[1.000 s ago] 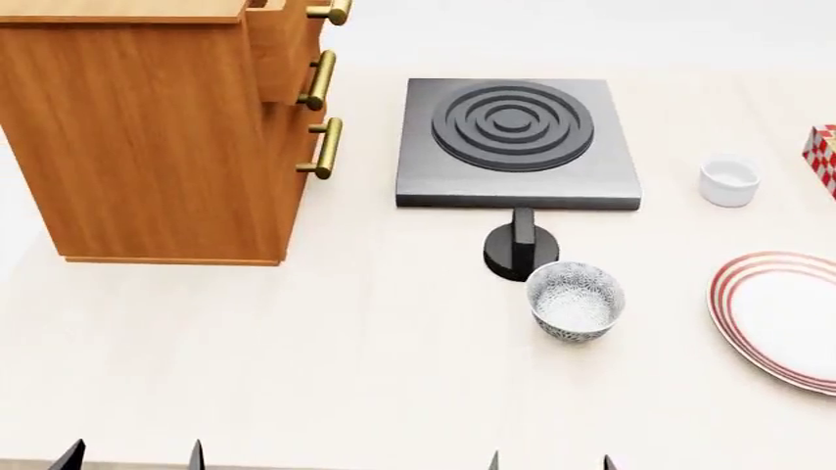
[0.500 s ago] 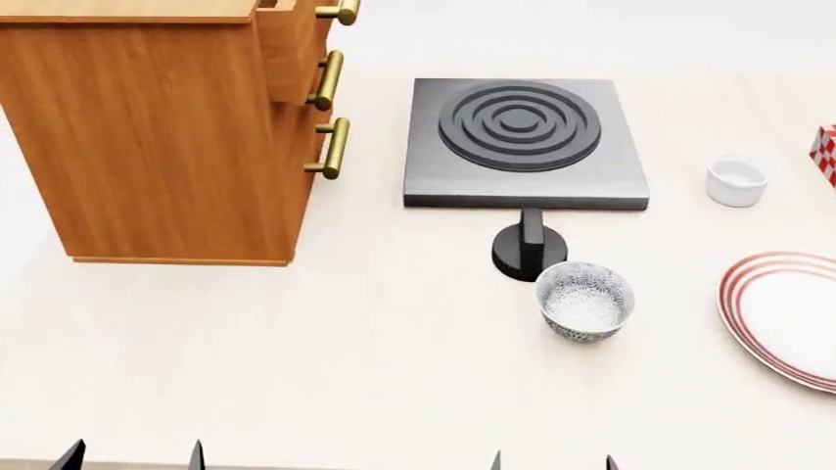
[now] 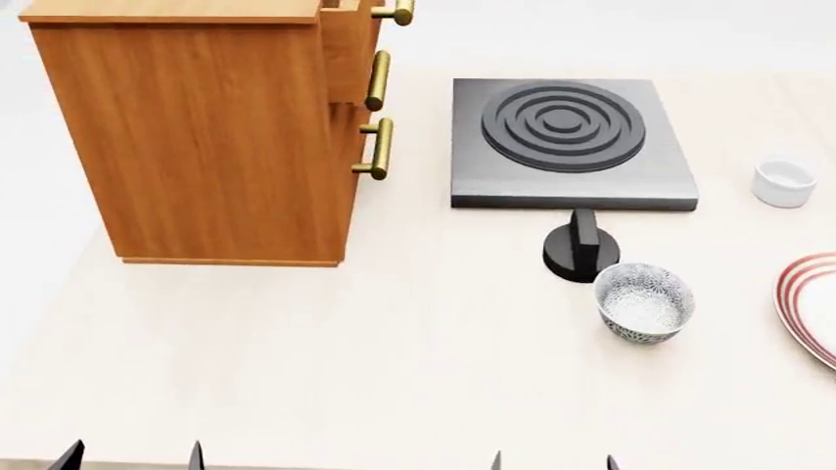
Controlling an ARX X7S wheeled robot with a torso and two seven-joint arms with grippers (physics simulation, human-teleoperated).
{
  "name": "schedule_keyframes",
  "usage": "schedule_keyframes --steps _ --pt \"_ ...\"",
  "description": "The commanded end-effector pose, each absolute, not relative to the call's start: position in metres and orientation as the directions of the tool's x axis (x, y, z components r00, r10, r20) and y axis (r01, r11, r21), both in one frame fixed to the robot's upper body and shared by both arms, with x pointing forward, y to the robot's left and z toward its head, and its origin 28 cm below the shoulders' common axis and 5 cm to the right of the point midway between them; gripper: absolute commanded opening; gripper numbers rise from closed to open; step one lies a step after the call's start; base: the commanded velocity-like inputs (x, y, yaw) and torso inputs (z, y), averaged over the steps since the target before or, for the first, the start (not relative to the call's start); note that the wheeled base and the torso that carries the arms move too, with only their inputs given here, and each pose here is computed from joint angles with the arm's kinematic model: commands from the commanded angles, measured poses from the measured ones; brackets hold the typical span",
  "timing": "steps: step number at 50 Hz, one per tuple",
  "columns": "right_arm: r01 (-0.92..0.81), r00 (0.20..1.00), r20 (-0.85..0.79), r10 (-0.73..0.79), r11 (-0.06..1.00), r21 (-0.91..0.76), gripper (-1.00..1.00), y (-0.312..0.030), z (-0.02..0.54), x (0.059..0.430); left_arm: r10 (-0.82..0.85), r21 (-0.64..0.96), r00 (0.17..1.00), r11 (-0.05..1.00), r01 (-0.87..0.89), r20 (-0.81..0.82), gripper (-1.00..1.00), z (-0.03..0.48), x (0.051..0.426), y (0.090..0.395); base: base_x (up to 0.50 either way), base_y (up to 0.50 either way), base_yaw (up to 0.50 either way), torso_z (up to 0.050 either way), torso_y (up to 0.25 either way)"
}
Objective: Pick the akita bowl on the wooden cabinet and place it on the plate.
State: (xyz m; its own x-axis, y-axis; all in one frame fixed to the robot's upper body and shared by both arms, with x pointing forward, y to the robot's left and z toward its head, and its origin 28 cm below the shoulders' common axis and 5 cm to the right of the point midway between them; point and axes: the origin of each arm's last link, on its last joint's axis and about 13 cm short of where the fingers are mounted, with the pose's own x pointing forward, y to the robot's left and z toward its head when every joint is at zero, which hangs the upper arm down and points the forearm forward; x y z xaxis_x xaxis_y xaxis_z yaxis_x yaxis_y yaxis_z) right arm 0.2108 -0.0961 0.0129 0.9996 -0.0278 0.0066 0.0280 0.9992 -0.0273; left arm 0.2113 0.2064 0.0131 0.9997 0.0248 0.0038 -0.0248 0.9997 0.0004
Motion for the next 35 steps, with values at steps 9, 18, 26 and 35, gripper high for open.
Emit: schedule_keyframes --steps 9,18,26,35 --pt "0.039 0.999 0.002 -0.039 0.999 -0.003 1.0 -0.097 0.013 0.212 0.027 -0.001 1.0 1.0 -0.027 0.005 1.0 0.013 0.211 0.206 0.0 0.0 0.0 0.0 0.0" --pt "0.086 0.996 -0.014 -0.086 0.996 -0.008 1.0 -0.099 0.016 0.214 0.087 0.066 0.996 0.994 -0.086 -0.005 1.0 0.014 0.211 0.206 0.0 0.0 0.0 0.0 0.0" --pt "0.111 0.99 0.083 -0.111 0.994 0.004 1.0 -0.102 0.054 0.207 0.124 0.072 0.99 0.989 -0.129 0.071 1.0 0.037 0.207 0.206 0.0 0.0 0.0 0.0 0.0" --pt "0.133 0.978 0.167 -0.127 0.991 -0.022 1.0 -0.104 0.092 0.204 0.102 0.131 0.97 0.982 -0.133 0.222 1.0 0.073 0.218 0.2 0.0 0.0 0.0 0.0 0.0"
